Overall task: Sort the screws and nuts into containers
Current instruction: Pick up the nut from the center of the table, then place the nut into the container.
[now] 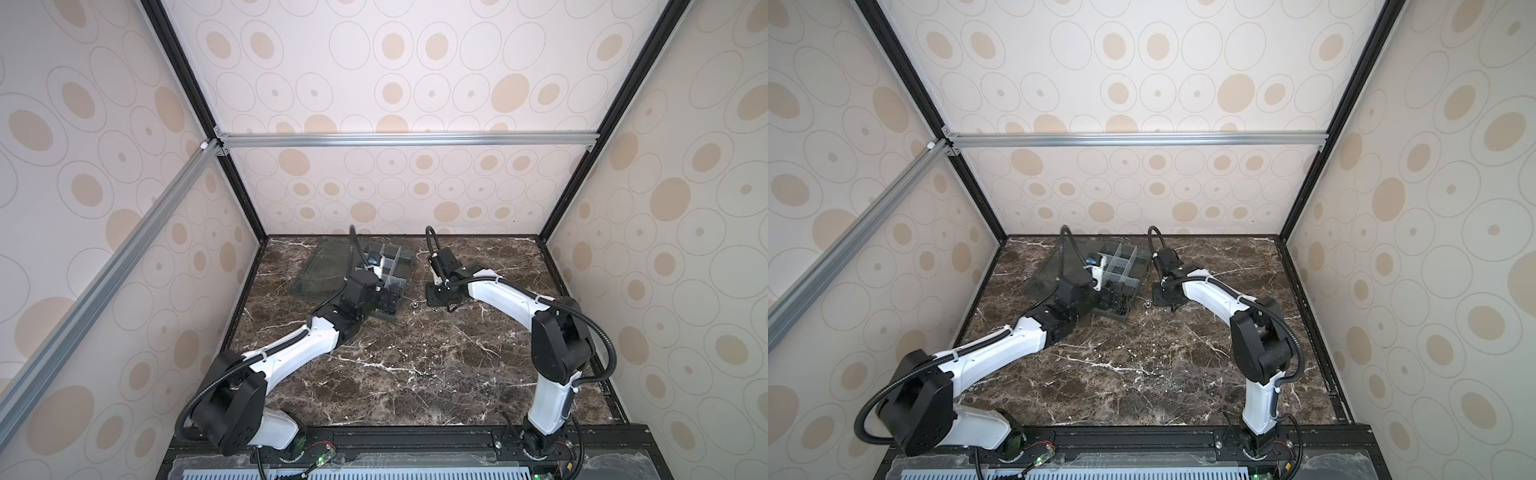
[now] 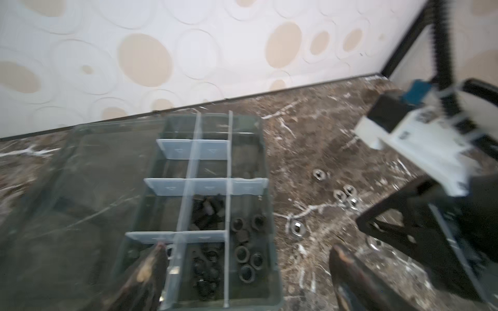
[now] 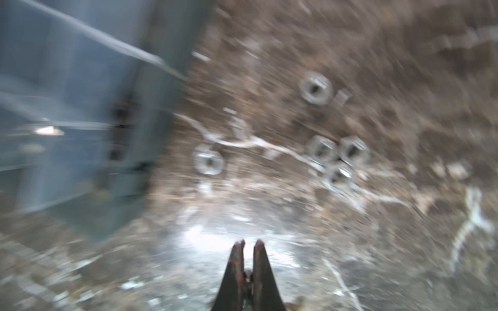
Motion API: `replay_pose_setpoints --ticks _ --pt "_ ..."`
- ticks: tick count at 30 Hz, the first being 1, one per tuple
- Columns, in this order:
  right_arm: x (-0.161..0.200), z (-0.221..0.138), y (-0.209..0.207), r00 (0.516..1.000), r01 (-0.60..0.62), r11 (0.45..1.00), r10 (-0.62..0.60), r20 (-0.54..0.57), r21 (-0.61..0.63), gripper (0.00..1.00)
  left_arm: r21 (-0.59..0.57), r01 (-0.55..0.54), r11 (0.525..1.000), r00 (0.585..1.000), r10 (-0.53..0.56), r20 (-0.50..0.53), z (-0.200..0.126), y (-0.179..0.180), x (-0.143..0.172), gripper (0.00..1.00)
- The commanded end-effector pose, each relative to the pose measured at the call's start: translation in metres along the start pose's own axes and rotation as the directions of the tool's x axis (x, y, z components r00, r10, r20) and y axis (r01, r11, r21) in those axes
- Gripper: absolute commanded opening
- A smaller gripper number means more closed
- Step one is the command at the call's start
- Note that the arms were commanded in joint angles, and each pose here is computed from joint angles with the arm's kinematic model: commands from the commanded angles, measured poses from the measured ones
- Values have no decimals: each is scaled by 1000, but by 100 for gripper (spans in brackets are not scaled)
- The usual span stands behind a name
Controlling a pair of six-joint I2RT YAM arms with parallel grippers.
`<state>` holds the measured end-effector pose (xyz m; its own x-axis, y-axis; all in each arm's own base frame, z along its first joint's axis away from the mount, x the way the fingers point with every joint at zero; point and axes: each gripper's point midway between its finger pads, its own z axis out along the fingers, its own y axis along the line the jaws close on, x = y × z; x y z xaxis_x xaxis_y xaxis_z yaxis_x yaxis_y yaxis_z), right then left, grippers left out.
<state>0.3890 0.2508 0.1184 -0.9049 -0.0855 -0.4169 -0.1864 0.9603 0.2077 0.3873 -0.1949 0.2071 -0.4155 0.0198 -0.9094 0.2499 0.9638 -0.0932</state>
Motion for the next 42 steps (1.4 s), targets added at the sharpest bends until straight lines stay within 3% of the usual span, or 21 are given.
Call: replay_pose_setpoints --ticks 1,5,8,13,24,32,33,35,36,42 --pt "-20 -9 67 991 127 975 -119 55 -181 0 -114 158 981 987 -153 53 -8 55 -3 94" --pt "-38 -3 134 977 213 922 -189 104 -325 0 -239 191 952 981 -180 68 -27 96 8 94" --pt "-43 3 174 967 256 878 -228 117 -403 0 -264 213 941 977 -201 73 -38 110 17 96" --pt "-49 22 205 958 288 855 -259 126 -431 0 -289 247 925 969 -236 72 -50 121 33 96" --pt "-51 49 229 948 319 845 -292 130 -428 2 -309 236 921 972 -222 81 -61 126 35 96" --pt "-60 75 230 965 259 875 -219 142 -409 9 -214 212 954 976 -197 90 -56 109 19 96" --pt "-62 76 231 965 260 875 -217 148 -409 10 -194 206 959 977 -191 93 -56 106 18 96" --pt "-64 79 232 966 256 877 -212 151 -407 28 -173 202 964 977 -187 100 -57 102 14 96" --pt "-65 80 231 966 256 878 -212 151 -405 31 -164 201 966 977 -186 101 -57 100 13 96" --pt "-69 49 224 958 279 882 -230 170 -380 30 -111 166 980 982 -153 111 -57 86 -1 94"
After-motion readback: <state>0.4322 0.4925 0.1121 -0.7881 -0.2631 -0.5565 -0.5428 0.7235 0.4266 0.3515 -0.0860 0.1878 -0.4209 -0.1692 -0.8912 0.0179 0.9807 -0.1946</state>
